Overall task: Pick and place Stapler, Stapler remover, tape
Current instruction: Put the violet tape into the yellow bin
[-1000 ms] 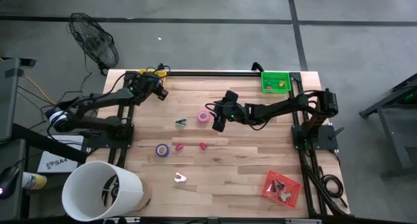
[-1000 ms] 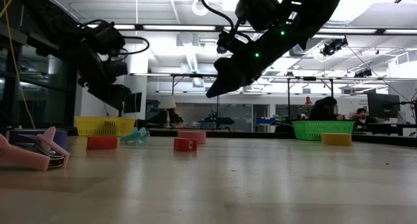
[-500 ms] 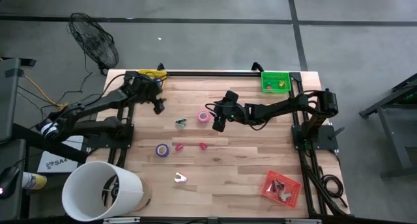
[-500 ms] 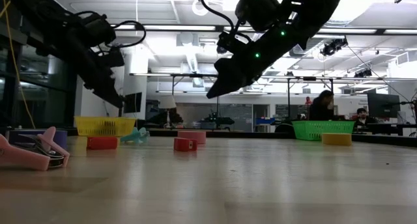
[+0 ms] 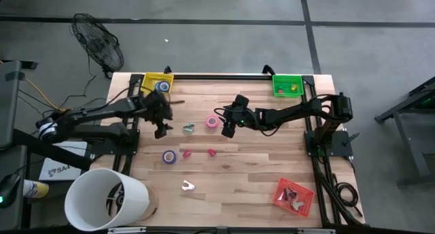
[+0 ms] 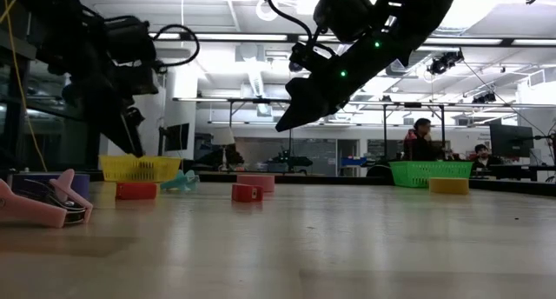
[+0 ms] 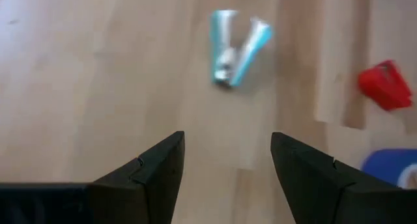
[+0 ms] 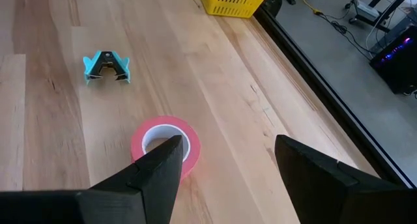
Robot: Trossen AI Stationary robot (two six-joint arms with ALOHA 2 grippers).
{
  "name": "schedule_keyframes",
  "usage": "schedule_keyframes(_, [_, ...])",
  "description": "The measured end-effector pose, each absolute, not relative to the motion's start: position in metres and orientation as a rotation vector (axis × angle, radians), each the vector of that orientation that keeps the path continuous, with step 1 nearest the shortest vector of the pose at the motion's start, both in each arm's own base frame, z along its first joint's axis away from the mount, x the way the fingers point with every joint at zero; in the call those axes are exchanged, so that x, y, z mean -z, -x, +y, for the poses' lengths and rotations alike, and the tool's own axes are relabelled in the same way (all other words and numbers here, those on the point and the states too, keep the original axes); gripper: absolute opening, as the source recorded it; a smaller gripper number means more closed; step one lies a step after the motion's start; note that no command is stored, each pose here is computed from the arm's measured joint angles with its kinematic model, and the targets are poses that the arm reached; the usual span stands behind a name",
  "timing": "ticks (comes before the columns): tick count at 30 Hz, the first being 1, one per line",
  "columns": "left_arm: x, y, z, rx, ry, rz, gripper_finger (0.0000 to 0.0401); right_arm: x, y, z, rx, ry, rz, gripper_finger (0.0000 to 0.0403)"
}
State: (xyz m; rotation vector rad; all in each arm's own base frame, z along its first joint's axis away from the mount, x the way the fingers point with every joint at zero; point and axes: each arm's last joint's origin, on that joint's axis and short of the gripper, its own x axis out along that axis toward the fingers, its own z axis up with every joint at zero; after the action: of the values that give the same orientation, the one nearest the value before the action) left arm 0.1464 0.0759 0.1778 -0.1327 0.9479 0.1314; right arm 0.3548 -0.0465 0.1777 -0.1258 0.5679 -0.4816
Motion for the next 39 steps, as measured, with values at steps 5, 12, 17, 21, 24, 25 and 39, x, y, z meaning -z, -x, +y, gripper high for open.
schedule_keyframes(5, [-0.177, -0.154, 0.055, -0.103, 0.122, 0.985, 0.0225, -0.178, -0.355, -0.047, 0.484, 0.119, 0.566, 0.0236])
schedule_keyframes(12, [-0.176, -0.162, 0.025, -0.056, 0.146, 1.001, 0.0225, -0.178, -0.355, -0.047, 0.484, 0.118, 0.566, 0.0236])
schedule_keyframes(17, [-0.176, -0.164, 0.007, -0.034, 0.149, 1.01, 0.0225, -0.178, -0.355, -0.047, 0.484, 0.118, 0.566, 0.0236])
schedule_keyframes(21, [-0.176, -0.164, -0.005, -0.026, 0.16, 1.019, 0.0225, -0.178, -0.355, -0.047, 0.484, 0.118, 0.566, 0.0236])
schedule_keyframes(24, [-0.175, -0.161, -0.013, -0.031, 0.178, 1.044, 0.0225, -0.178, -0.355, -0.047, 0.484, 0.118, 0.565, 0.0236])
schedule_keyframes(25, [-0.174, -0.16, -0.015, -0.037, 0.187, 1.058, 0.0225, -0.178, -0.355, -0.047, 0.484, 0.118, 0.565, 0.0236])
schedule_keyframes(39, [-0.165, -0.157, -0.037, -0.118, 0.248, 1.133, 0.0225, -0.178, -0.355, -0.047, 0.486, 0.111, 0.563, 0.0236])
